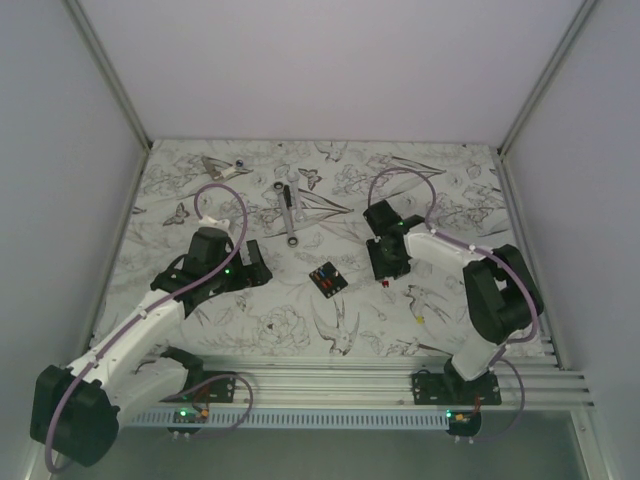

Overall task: Snap on the fuse box
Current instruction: Pick up the fuse from the center of the board.

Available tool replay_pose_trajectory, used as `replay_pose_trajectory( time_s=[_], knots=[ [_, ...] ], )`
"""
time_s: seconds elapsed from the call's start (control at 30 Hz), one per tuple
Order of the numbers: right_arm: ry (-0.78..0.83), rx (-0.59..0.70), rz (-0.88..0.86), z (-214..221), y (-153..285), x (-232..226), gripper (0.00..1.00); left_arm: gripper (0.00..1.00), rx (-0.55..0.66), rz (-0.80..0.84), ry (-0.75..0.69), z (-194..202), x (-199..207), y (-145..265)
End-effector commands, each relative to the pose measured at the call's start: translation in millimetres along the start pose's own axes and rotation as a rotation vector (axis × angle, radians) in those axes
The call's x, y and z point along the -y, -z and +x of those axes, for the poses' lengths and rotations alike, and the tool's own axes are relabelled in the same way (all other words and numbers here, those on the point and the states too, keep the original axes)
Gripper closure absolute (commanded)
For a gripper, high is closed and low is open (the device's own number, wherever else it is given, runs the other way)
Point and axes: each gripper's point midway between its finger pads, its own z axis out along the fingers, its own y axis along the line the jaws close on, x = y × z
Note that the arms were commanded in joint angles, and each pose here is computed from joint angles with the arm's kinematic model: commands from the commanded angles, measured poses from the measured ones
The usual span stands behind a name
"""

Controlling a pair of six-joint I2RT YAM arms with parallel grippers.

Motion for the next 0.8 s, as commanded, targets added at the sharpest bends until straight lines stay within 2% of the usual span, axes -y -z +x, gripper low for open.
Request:
replay_pose_trajectory(
  time_s=[0.0,0.2,0.47,0.77],
  knots=[
    [0.124,0.015,-0.023,-7.5,4.4,-5.7,0.53,0.0,-0.008,-0.027,-0.006,0.7,-6.2,1.0],
    [0.14,0.019,-0.021,-8.1,-2.7,-6.4,0.53,0.0,-0.009,-0.026,-0.003,0.8,-6.1,0.7],
    [0.143,0.005,-0.037,-7.1,-13.1,-12.2,0.59,0.0,-0.01,-0.025,-0.004,1.1,-6.1,1.0],
    [0.132,-0.019,-0.013,-1.3,-20.5,-13.8,0.6,0.0,-0.013,-0.027,-0.003,1.4,-6.4,0.1]
  ],
)
